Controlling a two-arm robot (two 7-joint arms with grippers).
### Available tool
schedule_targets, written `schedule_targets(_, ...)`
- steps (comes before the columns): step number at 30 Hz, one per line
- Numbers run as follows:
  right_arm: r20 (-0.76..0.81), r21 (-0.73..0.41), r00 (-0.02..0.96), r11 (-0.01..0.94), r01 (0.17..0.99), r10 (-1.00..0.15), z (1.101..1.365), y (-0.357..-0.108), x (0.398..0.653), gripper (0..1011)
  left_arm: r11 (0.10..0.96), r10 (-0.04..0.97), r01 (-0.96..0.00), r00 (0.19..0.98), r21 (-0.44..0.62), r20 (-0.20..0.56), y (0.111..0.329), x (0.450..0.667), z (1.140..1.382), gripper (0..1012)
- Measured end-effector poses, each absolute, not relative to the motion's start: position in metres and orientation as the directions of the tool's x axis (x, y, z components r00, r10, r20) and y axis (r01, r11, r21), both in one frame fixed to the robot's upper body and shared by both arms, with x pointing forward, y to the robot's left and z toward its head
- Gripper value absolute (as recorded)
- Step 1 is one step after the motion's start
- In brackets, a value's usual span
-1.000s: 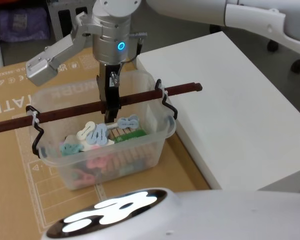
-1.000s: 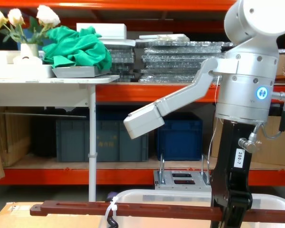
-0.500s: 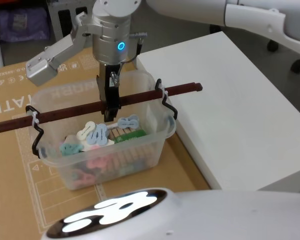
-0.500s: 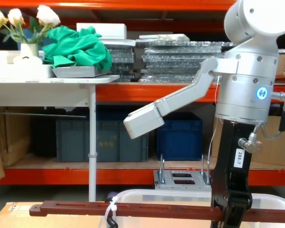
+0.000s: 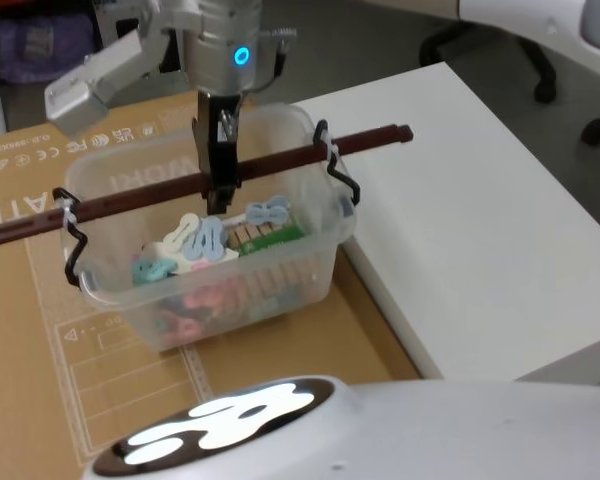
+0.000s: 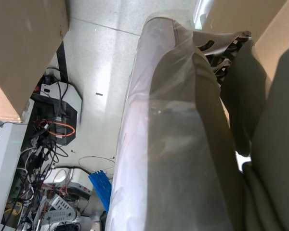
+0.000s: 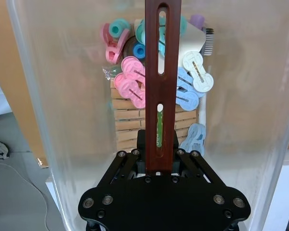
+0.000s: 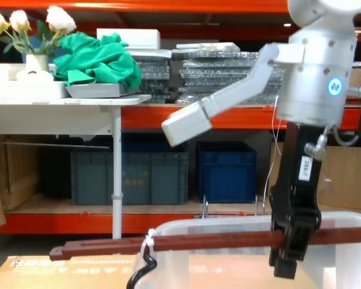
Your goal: Use one hand to grasp the basket and place it at the designated location.
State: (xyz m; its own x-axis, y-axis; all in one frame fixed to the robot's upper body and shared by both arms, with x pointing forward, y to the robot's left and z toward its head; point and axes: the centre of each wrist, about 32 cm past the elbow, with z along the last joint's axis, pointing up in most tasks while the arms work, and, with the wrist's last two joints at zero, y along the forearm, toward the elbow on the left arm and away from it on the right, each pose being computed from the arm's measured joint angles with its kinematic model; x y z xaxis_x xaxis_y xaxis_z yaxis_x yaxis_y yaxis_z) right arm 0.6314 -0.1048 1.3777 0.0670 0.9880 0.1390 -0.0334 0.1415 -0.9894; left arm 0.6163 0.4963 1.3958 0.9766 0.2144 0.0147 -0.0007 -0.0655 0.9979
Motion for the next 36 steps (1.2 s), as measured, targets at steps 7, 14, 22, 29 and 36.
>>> schedule_targets(7, 0.161, -0.986, 0.071, 0.163, -0.023, 0.984, 1.400, -0.106, 0.631, 227, -0.065, 0.215, -0.001, 0.977, 0.998, 0.015, 0.496, 0.616, 1.396, 0)
schedule_targets(14, 0.198, -0.980, 0.099, 0.198, 0.008, 0.975, 1.424, -0.113, 0.631, 227, -0.066, 0.214, -0.001, 0.977, 0.998, 0.015, 0.496, 0.616, 1.396, 0)
schedule_targets(22, 0.245, -0.969, 0.146, 0.236, 0.076, 0.958, 1.449, -0.126, 0.628, 227, -0.065, 0.215, -0.001, 0.977, 0.998, 0.015, 0.496, 0.616, 1.396, 0)
schedule_targets(29, 0.277, -0.958, 0.187, 0.255, 0.134, 0.943, 1.468, -0.142, 0.625, 227, -0.065, 0.214, -0.001, 0.977, 0.998, 0.015, 0.496, 0.616, 1.396, 0)
schedule_targets(36, 0.311, -0.943, 0.237, 0.269, 0.194, 0.920, 1.487, -0.165, 0.620, 227, -0.065, 0.214, -0.001, 0.977, 0.998, 0.015, 0.496, 0.616, 1.396, 0)
